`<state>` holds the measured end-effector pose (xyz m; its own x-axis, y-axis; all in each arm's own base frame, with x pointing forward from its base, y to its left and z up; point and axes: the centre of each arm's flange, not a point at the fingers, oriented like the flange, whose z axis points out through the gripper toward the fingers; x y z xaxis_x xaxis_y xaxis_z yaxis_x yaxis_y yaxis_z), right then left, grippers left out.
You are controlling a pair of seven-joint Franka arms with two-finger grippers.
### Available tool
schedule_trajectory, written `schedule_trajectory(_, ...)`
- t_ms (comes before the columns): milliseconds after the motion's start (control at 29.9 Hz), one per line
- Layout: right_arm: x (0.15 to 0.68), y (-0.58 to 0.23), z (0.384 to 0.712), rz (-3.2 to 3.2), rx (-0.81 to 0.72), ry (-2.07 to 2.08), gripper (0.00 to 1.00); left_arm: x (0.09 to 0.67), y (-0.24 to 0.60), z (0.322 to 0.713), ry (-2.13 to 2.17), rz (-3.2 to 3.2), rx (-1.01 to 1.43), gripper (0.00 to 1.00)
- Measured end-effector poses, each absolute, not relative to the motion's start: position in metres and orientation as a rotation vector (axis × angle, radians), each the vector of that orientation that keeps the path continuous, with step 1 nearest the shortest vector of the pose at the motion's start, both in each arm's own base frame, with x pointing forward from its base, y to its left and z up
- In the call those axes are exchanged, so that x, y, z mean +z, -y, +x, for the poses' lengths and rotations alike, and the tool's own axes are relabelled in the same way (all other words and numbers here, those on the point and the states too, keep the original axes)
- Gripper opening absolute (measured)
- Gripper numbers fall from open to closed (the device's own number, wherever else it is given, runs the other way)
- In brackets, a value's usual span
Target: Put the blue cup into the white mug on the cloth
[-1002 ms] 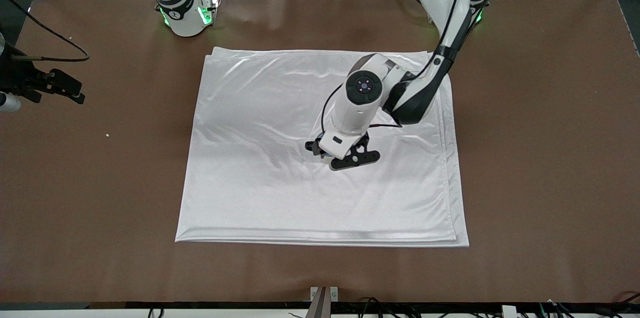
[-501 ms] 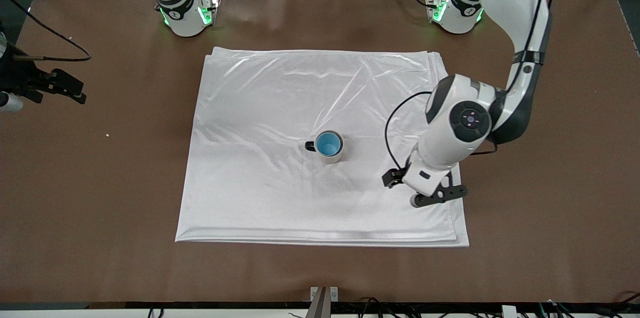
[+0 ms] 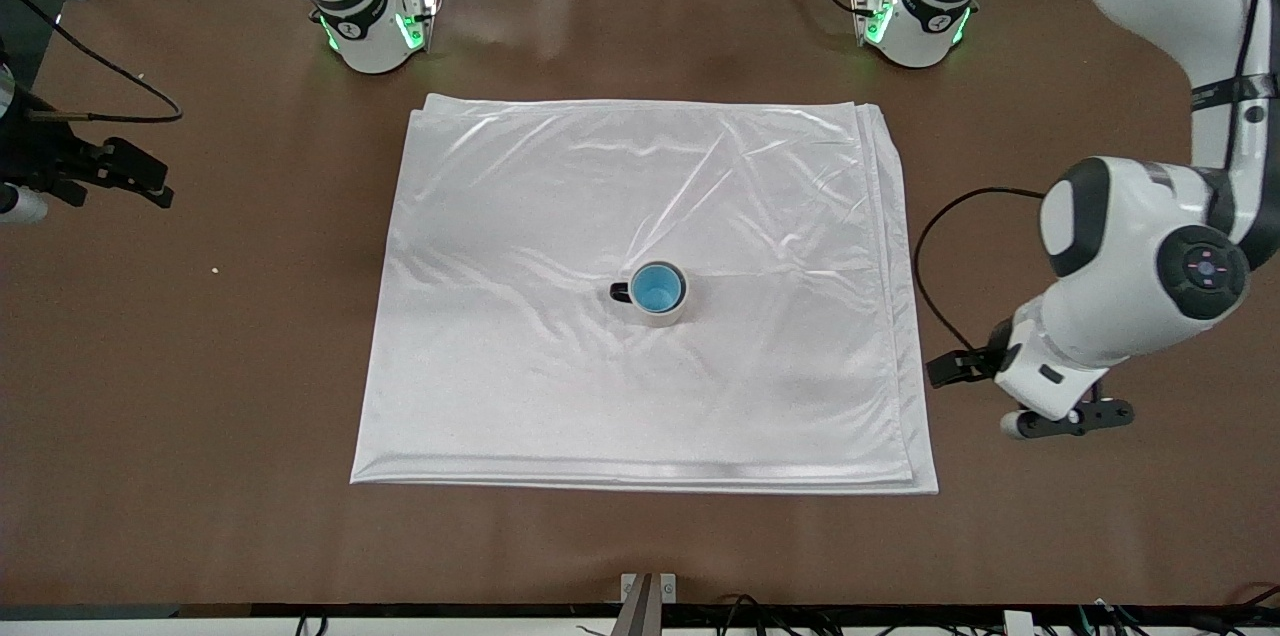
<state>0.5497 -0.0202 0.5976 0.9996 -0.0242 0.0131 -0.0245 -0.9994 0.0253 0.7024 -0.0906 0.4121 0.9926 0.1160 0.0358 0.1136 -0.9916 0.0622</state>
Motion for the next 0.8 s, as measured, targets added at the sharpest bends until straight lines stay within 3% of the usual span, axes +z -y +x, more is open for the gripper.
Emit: schedule_trajectory(802,0.597,0.022,0.550,3.116,0.017,0.042,1.00,0.445,0.048,0.631,-0.186,3.095,-0.049,1.00)
